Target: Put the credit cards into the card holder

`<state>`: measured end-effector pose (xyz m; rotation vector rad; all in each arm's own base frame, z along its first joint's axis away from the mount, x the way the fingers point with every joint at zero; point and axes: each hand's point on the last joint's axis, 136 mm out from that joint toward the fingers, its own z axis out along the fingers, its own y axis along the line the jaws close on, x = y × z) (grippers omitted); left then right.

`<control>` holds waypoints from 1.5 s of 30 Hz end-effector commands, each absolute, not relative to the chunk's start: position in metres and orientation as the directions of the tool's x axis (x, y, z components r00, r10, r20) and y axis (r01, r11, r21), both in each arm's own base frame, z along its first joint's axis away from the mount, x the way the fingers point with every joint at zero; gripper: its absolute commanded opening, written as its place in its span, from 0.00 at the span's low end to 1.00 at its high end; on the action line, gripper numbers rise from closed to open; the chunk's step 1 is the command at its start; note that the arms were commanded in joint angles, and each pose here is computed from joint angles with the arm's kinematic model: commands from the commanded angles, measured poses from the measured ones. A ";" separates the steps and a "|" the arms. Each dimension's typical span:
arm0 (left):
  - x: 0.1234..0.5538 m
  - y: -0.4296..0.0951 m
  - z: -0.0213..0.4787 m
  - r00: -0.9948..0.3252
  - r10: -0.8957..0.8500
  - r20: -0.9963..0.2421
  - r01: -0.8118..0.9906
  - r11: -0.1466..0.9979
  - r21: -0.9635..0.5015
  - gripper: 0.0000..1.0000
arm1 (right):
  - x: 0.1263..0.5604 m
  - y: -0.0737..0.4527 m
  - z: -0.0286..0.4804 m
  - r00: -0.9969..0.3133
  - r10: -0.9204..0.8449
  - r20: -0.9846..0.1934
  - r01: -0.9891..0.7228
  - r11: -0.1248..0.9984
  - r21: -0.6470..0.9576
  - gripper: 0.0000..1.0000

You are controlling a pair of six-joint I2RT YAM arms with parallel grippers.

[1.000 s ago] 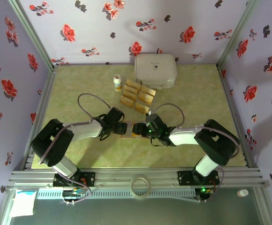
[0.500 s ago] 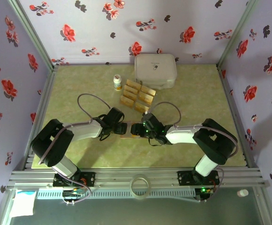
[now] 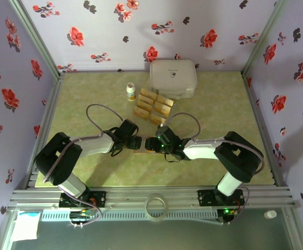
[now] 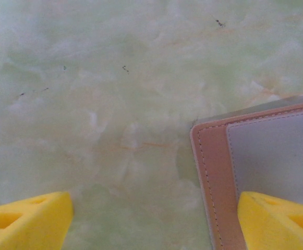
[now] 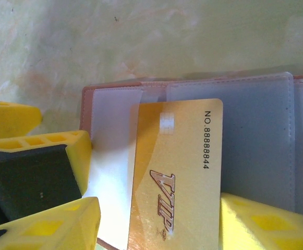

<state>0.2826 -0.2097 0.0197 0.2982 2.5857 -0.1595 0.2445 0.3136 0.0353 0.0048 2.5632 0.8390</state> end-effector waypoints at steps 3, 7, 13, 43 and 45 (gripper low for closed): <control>0.268 -0.198 -0.003 -0.871 0.205 -0.447 0.248 0.968 -0.039 0.84 | 0.228 0.273 0.005 -0.923 0.101 -0.371 -0.075 0.899 0.432 0.60; 0.269 -0.198 -0.003 -0.870 0.204 -0.448 0.247 0.968 -0.039 0.83 | 0.228 0.270 0.008 -0.922 0.100 -0.373 -0.076 0.900 0.429 0.59; 0.268 -0.197 -0.005 -0.872 0.207 -0.444 0.248 0.968 -0.036 0.84 | 0.228 0.276 0.007 -0.924 0.120 -0.362 -0.072 0.877 0.476 0.53; 0.266 -0.196 -0.010 -0.877 0.211 -0.433 0.249 0.968 -0.033 0.84 | 0.238 0.281 -0.001 -0.925 0.274 -0.262 0.025 0.733 0.680 0.22; 0.265 -0.196 -0.010 -0.878 0.209 -0.431 0.247 0.968 -0.033 0.83 | 0.238 0.281 -0.002 -0.926 0.276 -0.259 0.028 0.733 0.679 0.20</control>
